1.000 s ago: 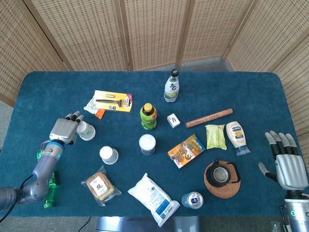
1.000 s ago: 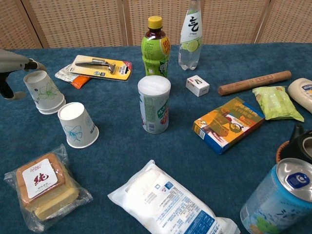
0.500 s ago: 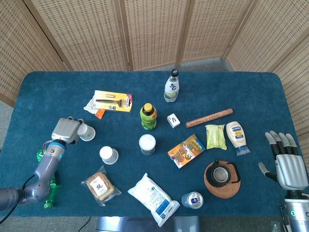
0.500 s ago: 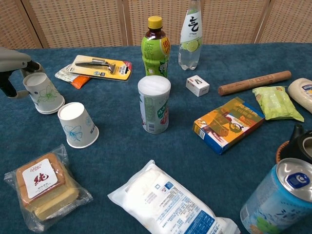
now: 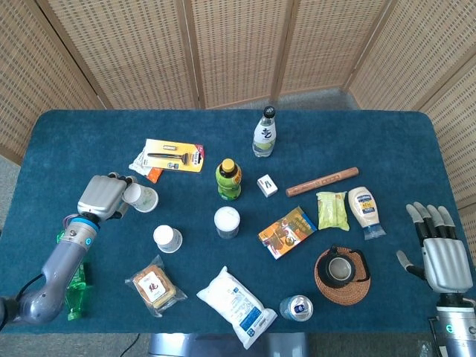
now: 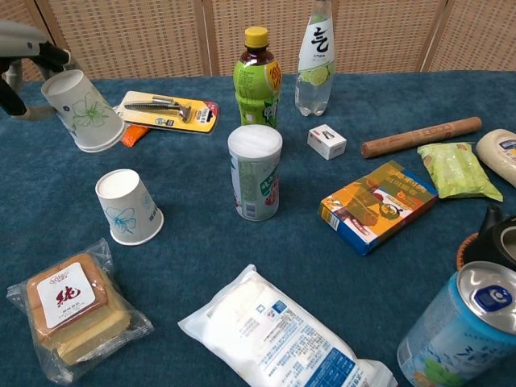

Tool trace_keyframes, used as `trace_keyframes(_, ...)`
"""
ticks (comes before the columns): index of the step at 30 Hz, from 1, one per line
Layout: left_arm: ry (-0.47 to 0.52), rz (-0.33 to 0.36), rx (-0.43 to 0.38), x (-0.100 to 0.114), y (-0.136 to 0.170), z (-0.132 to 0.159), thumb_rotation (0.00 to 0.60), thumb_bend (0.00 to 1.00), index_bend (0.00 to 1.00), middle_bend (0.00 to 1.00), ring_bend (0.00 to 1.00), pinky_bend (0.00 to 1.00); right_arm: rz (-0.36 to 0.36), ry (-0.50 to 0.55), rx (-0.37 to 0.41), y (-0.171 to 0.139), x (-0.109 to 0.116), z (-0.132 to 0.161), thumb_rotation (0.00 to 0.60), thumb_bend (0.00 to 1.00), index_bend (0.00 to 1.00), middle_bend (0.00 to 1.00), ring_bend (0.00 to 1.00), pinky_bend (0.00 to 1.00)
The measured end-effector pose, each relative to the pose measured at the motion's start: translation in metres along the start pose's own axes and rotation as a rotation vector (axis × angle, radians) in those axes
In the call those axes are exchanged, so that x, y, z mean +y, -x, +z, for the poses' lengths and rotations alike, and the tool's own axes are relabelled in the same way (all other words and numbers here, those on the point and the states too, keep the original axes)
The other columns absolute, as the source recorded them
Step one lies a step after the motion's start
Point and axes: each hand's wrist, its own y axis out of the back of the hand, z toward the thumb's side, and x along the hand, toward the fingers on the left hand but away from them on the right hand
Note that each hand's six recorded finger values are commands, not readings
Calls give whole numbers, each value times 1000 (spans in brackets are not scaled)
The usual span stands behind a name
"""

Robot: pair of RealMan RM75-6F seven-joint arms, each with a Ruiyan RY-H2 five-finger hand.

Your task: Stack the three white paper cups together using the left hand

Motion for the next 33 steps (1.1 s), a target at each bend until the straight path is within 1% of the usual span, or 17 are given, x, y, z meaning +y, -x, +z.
trace_keyframes(6, 20, 4, -79, 28, 30, 25, 600, 505, 314, 404, 283, 495, 1, 0, 1, 0, -1, 0, 600, 307, 5, 0, 0, 0)
trace_keyframes(10, 4, -11, -102, 38, 47, 31, 600, 506, 314, 404, 281, 491, 0, -1, 0, 0, -1, 0, 600, 308, 4, 0, 0, 0)
trace_keyframes(15, -22, -74, -105, 27, 55, 30, 600, 506, 314, 404, 280, 490, 1, -5, 0, 0, -2, 0, 600, 309, 4, 0, 0, 0)
trace_keyframes(17, -28, -89, -107, 24, 54, 30, 600, 506, 311, 400, 275, 483, 2, -7, 0, 0, -2, 0, 600, 308, 5, 0, 0, 0)
trace_keyframes(20, -32, -96, -110, 18, 51, 31, 600, 506, 301, 392, 257, 459, 5, -9, 0, 0, -3, 0, 600, 307, 5, 0, 0, 0)
trace_keyframes(24, -17, -114, -120, 9, 46, 34, 600, 506, 302, 391, 257, 451, 5, -7, -2, 0, -4, 0, 600, 309, 5, 0, 0, 0)
trace_keyframes(33, -21, -141, -148, -2, 45, 46, 600, 505, 298, 391, 258, 420, -2, -6, -2, 1, -2, 0, 600, 309, 5, 0, 0, 0)
